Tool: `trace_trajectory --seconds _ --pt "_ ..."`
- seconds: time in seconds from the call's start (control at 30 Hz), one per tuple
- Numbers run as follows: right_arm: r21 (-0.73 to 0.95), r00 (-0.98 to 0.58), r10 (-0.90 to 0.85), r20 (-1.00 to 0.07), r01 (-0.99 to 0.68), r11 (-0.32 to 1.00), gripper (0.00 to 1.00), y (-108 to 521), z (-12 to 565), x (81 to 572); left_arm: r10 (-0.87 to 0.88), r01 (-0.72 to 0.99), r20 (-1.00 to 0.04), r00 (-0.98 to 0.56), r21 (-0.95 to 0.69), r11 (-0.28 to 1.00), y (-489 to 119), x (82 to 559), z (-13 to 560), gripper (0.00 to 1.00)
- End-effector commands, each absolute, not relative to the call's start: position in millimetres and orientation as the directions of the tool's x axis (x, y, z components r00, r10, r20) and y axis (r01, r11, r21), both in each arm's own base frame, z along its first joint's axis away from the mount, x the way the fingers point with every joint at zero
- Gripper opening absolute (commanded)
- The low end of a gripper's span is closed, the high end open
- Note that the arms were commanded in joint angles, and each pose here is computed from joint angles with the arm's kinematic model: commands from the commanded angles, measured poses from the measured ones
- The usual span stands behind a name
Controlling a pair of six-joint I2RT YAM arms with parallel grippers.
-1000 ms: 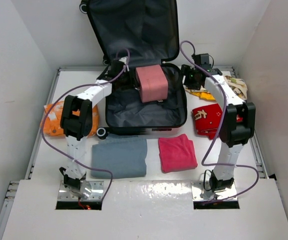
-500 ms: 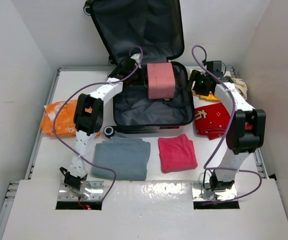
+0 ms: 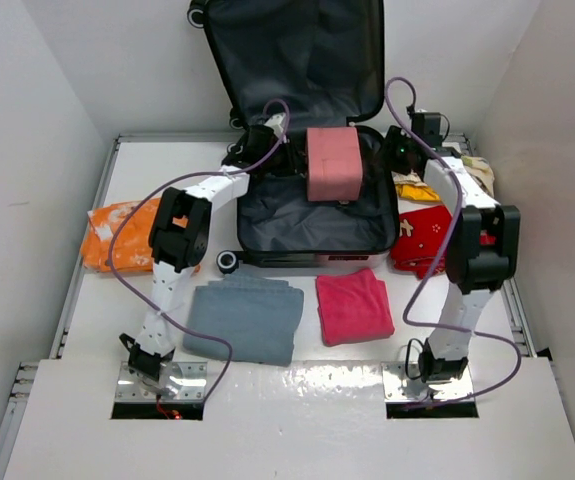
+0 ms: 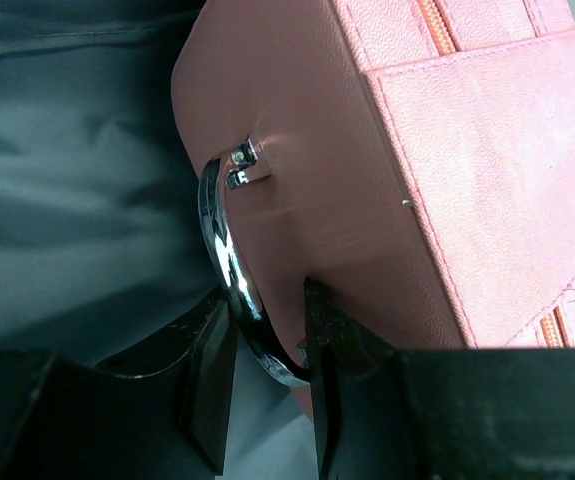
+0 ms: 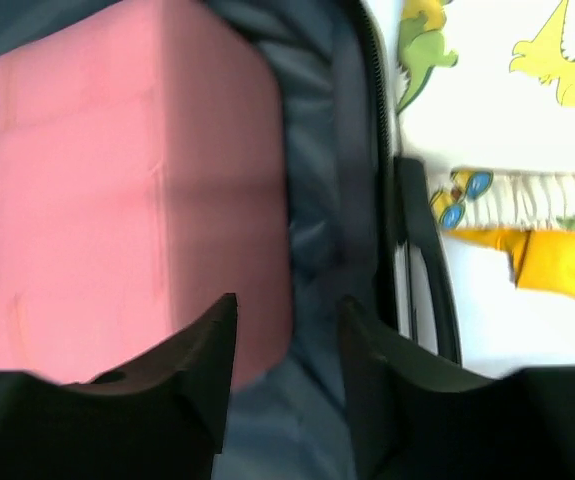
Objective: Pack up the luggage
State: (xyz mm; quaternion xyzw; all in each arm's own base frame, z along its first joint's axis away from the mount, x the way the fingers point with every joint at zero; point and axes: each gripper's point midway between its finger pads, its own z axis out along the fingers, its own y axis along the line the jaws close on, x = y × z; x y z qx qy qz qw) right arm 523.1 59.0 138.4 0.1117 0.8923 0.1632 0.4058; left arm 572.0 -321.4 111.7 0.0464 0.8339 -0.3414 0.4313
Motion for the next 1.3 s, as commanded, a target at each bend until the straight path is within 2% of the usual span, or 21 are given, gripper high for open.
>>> trace_trajectory --seconds 0.0,0.03,0.13,0.27,0.47,0.73,0.93,1.27 --pt "0.391 -0.598 0.372 -0.71 0.103 0.914 0.41 65 140 551 -0.124 0.432 -0.691 -0.712 -0.57 0.699 -352 532 90 0.35" --pt "0.376 -0.6 0.351 -0.719 0.089 0.922 0.36 71 138 553 -0.124 0.441 -0.695 -0.709 -0.573 0.691 -353 531 96 0.35" --pt "0.33 -0.611 0.288 -0.738 0.047 0.943 0.31 83 129 561 -0.123 0.451 -0.698 -0.706 -0.576 0.682 -355 530 98 0.37" --pt "0.318 -0.624 0.23 -0.747 -0.032 0.948 0.31 114 128 565 -0.123 0.46 -0.714 -0.689 -0.563 0.686 -353 532 106 0.46" --pt "0.336 -0.646 0.175 -0.743 -0.134 0.932 0.32 157 127 558 -0.129 0.476 -0.781 -0.612 -0.493 0.728 -336 539 149 0.46" --pt "0.352 -0.666 0.133 -0.734 -0.206 0.913 0.32 206 119 555 -0.099 0.46 -0.83 -0.548 -0.398 0.794 -296 530 179 0.46" --pt "0.36 -0.69 0.125 -0.713 -0.207 0.91 0.32 220 108 548 -0.088 0.436 -0.859 -0.504 -0.341 0.833 -275 538 193 0.48" --pt "0.383 -0.701 0.127 -0.701 -0.221 0.897 0.32 236 104 551 -0.119 0.382 -0.865 -0.487 -0.334 0.862 -248 560 207 0.48"
